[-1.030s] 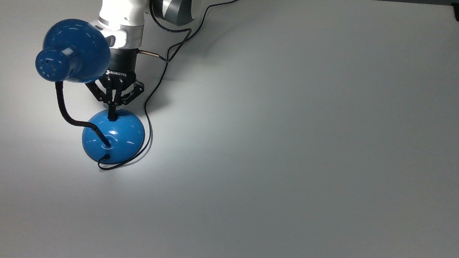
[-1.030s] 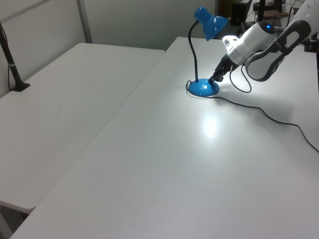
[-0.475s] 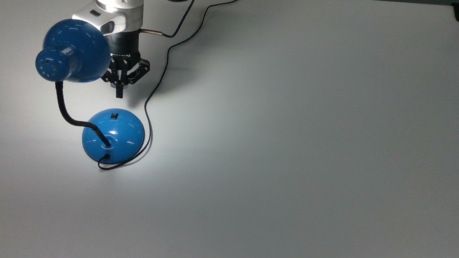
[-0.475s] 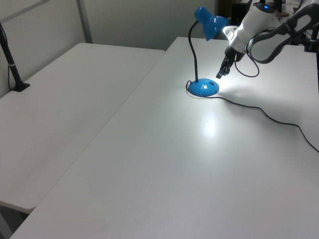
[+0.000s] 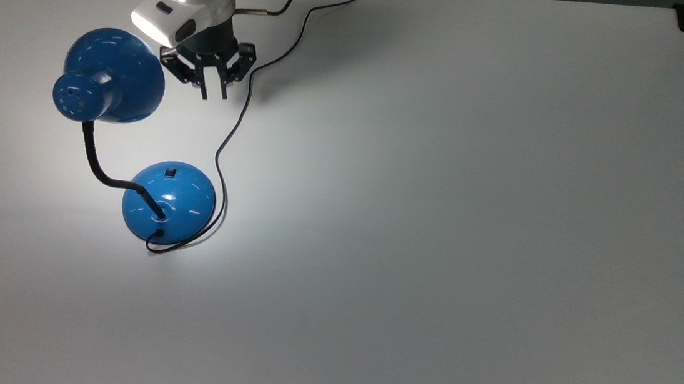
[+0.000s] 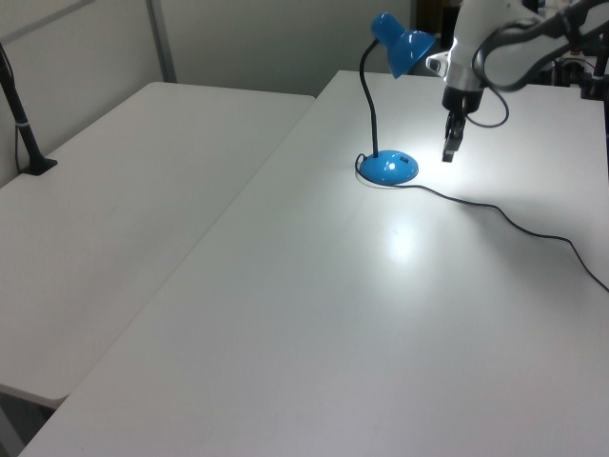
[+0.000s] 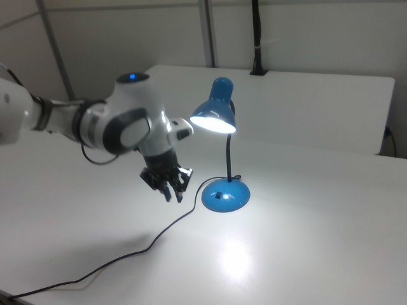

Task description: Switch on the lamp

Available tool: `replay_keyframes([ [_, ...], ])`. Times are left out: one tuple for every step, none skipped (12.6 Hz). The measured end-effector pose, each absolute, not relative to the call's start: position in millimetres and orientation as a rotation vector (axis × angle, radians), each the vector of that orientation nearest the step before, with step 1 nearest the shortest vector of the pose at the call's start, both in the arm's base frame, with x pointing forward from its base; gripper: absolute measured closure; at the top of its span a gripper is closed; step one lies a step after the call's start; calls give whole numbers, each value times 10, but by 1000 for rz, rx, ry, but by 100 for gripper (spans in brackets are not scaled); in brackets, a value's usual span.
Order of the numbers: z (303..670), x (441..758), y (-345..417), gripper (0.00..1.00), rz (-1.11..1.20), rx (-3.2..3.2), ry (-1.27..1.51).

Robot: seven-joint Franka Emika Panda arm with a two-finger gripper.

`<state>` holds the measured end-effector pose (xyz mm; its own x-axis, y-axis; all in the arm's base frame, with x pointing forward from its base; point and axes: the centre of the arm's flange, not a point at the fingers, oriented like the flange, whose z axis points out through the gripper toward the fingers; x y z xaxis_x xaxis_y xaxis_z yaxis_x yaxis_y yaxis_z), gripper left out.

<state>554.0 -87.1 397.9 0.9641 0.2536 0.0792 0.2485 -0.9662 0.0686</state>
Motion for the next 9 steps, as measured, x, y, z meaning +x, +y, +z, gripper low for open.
replay_keyframes([
  [4259,5525,-819,58,30,3073,402],
  [4587,5537,-765,42,-32,3081,414],
  [4870,5558,-704,27,-55,3087,424],
  [5078,5583,-645,16,-46,3107,394],
  [5294,5619,-578,3,-9,3136,319],
  [5447,5652,-525,0,32,3153,222],
  [5604,5684,-449,0,75,3161,113],
  [5707,5706,-357,0,105,3161,66],
  [5762,5717,-288,0,122,3161,62],
])
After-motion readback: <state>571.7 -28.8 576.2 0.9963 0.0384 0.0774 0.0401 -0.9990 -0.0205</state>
